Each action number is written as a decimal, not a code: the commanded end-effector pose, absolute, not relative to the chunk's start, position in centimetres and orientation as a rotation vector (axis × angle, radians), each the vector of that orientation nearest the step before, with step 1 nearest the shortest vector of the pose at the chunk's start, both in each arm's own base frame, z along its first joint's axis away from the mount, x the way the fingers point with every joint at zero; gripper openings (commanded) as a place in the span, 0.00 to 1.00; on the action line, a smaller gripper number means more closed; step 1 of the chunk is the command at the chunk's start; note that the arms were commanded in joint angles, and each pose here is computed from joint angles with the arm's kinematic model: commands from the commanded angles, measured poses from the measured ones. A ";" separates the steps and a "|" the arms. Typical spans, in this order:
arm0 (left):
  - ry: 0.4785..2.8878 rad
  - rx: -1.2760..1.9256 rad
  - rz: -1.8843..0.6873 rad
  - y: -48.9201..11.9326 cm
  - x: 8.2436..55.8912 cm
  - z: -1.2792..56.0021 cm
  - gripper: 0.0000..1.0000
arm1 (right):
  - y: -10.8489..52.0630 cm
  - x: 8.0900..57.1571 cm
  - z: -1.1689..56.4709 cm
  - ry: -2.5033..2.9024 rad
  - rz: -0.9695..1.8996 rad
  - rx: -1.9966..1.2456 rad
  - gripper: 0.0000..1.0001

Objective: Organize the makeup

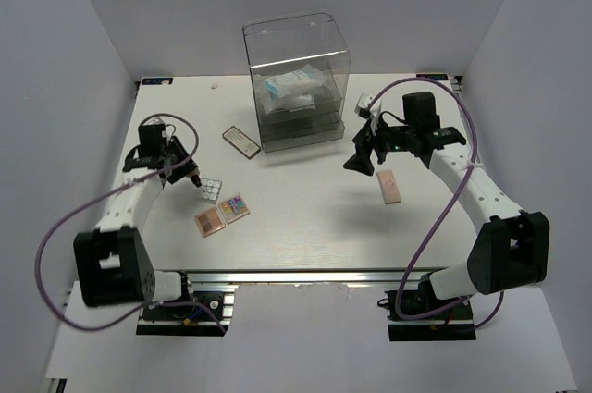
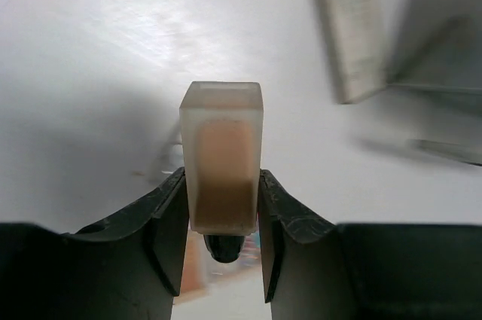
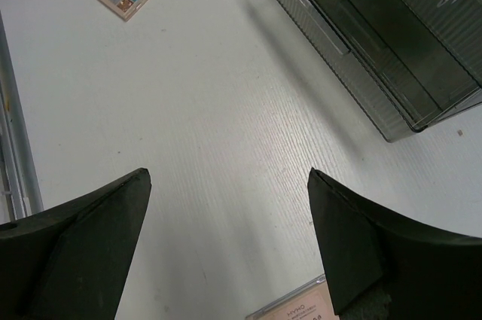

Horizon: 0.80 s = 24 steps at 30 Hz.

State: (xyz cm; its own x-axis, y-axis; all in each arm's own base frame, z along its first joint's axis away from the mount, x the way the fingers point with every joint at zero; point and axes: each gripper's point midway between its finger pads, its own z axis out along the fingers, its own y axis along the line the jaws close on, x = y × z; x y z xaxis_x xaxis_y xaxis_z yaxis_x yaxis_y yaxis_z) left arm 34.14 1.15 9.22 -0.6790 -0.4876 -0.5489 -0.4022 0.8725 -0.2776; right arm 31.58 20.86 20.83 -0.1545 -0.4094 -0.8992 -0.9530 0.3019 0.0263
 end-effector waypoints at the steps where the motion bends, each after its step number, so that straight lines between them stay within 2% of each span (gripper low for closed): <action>1: 2.112 -0.771 -0.616 -3.9 35.8 16.5 0.09 | 20.9 31.8 22.5 1.661 0.793 -1.215 0.89; 5: 1.992 -0.869 -1.002 -12.0 34.9 19.2 0.05 | 20.4 32.6 22.7 1.662 0.772 -1.171 0.89; 11: 1.757 -1.172 -1.255 -19.0 33.7 20.9 0.00 | 19.6 33.7 23.7 1.659 0.756 -1.098 0.89; 19: 1.529 -1.424 -1.316 -23.0 38.3 23.4 0.00 | 17.7 34.2 24.6 1.652 0.707 -1.028 0.90; 24: 1.544 -1.573 -1.242 -25.0 41.7 21.2 0.00 | 16.6 34.1 24.7 1.655 0.687 -0.992 0.89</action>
